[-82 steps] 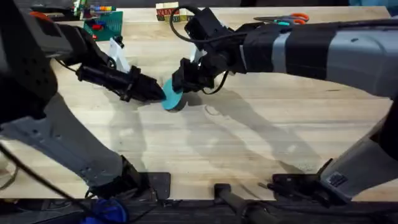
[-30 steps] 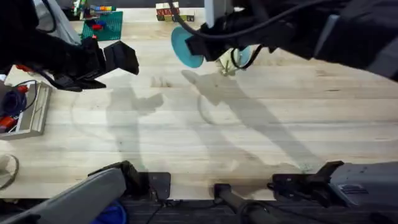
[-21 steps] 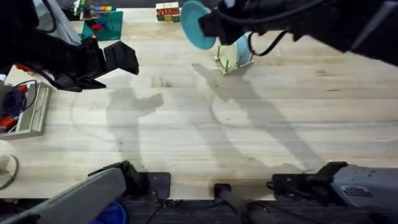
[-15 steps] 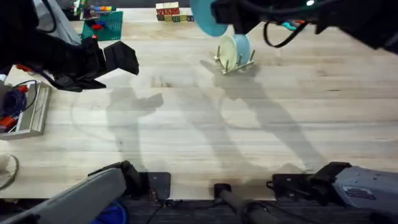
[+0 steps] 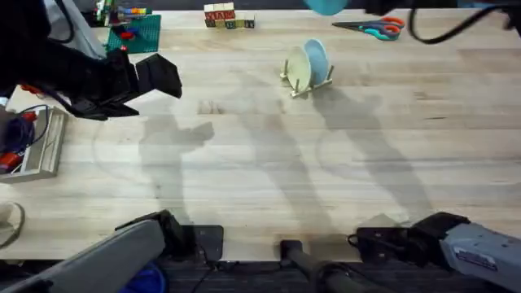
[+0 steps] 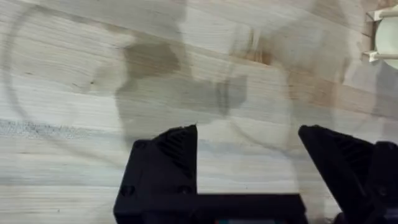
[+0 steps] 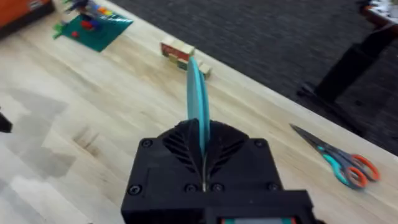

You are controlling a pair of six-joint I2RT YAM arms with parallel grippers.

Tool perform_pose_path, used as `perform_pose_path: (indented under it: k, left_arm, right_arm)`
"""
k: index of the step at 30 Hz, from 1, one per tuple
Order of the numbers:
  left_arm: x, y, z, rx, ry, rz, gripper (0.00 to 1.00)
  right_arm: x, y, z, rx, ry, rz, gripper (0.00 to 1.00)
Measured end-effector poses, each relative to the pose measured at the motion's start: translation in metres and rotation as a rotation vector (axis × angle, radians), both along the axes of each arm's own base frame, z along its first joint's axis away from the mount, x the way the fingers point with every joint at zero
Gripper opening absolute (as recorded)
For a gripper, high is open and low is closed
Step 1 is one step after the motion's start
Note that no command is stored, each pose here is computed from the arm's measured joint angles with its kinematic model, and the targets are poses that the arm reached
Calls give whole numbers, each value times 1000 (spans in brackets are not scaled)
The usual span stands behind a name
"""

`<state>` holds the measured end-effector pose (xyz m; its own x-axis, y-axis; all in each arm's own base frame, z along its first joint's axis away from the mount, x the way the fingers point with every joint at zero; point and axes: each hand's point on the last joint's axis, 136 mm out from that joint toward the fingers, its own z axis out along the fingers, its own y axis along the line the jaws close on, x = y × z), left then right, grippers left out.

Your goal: Pick up the plates from the table one by one and place each into a slot on the dish rack.

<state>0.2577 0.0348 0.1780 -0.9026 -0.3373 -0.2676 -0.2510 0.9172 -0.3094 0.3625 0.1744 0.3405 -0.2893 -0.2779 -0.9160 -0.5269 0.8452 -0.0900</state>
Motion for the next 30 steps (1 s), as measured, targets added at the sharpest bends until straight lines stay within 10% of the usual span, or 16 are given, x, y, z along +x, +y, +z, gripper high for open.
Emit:
perform_pose_path:
  k: [13, 30]
  left_arm:
    - [0, 0, 0, 0, 1, 0, 995]
    - [0, 0, 0, 0, 2, 0, 994]
  right_arm:
    - [-19, -77, 21, 1, -13, -176, 31]
    - [-23, -84, 22, 50, 14, -217, 31]
